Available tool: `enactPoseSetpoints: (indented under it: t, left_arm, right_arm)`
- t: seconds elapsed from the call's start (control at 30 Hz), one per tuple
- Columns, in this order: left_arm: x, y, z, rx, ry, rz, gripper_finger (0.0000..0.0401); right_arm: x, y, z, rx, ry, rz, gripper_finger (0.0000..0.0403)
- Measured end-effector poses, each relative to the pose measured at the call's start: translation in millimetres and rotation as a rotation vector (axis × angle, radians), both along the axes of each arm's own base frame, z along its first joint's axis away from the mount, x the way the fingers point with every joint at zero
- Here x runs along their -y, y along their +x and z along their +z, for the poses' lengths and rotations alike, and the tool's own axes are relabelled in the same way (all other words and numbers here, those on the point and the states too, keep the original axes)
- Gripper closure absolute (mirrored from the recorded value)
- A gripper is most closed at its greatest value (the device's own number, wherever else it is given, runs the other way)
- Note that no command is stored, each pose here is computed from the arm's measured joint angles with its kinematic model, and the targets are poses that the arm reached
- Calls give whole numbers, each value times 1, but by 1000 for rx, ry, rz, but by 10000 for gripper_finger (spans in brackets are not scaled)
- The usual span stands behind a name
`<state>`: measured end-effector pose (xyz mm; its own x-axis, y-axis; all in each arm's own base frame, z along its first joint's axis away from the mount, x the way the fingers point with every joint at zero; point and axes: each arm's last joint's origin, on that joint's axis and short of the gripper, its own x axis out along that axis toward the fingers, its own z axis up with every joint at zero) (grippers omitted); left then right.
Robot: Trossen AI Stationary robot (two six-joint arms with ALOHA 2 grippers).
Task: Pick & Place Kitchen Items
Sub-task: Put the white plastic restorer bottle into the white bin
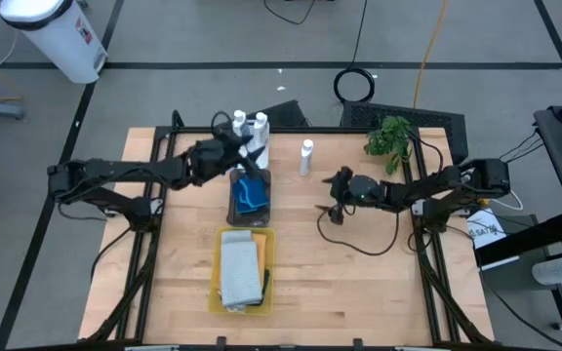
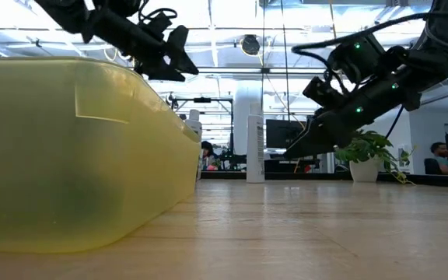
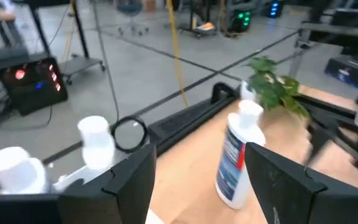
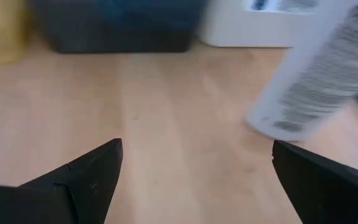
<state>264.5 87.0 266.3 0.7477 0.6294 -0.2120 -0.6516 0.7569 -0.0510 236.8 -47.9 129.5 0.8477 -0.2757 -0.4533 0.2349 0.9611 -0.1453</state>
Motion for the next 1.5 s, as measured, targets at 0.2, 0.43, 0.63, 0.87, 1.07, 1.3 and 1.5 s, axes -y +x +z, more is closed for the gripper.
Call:
enactPoseSetpoints:
  t: [0.2, 0.43, 0.63, 0.87, 1.07, 1.3, 1.5]
  left_arm:
    - [11, -3, -14, 56, 94, -37, 150]
    - [11, -4, -16, 49, 99, -35, 150]
    - [10, -4, -15, 50, 100, -35, 150]
    - [10, -4, -15, 52, 96, -35, 150]
    - [11, -4, -16, 45, 93, -45, 150]
    - [9, -4, -16, 44, 92, -43, 150]
    - [9, -4, -16, 46, 89, -46, 150]
  right_arm:
    - [27, -4, 6, 57, -26, -63, 23]
    - [66, -14, 18, 205, 47, -61, 23]
    - [76, -9, 20, 219, 47, -58, 23]
    - [92, 15, 13, 202, 33, -55, 23]
    - [106, 32, 4, 245, 103, -105, 23]
    - [107, 41, -10, 249, 32, -260, 23]
    - [104, 42, -12, 229, -44, -440, 24]
